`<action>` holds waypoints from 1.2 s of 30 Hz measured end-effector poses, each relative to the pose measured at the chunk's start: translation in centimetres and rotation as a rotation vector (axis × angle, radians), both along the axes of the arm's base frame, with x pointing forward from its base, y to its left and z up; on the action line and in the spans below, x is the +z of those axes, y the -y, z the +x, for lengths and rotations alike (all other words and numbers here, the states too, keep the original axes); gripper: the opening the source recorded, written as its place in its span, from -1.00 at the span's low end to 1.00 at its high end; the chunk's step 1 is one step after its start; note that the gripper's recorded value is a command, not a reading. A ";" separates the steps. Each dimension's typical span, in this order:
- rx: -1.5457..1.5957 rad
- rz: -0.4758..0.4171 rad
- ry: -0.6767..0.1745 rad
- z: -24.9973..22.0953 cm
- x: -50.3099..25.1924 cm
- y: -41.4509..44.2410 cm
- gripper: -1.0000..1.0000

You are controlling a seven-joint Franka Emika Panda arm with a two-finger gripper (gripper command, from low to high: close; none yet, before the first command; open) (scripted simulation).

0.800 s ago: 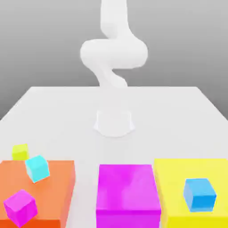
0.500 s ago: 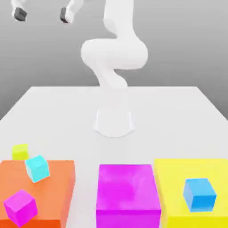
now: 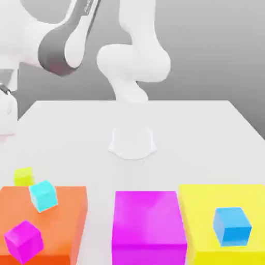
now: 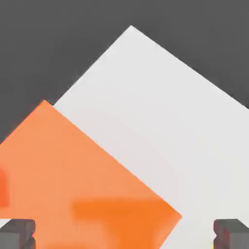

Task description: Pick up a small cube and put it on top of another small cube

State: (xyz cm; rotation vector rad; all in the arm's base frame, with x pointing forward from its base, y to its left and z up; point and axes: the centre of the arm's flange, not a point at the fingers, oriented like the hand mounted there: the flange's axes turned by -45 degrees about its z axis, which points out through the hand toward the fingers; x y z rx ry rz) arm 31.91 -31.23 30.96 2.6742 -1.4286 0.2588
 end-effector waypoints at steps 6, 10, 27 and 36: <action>-0.239 0.124 -0.058 -8.2 -8.2 3.1 0.00; -0.305 0.178 -0.073 -10.4 -12.8 2.9 0.00; -0.310 0.183 -0.074 -10.6 -13.3 2.8 -1.00; -0.385 0.177 -0.075 -0.5 -5.2 -2.5 -1.00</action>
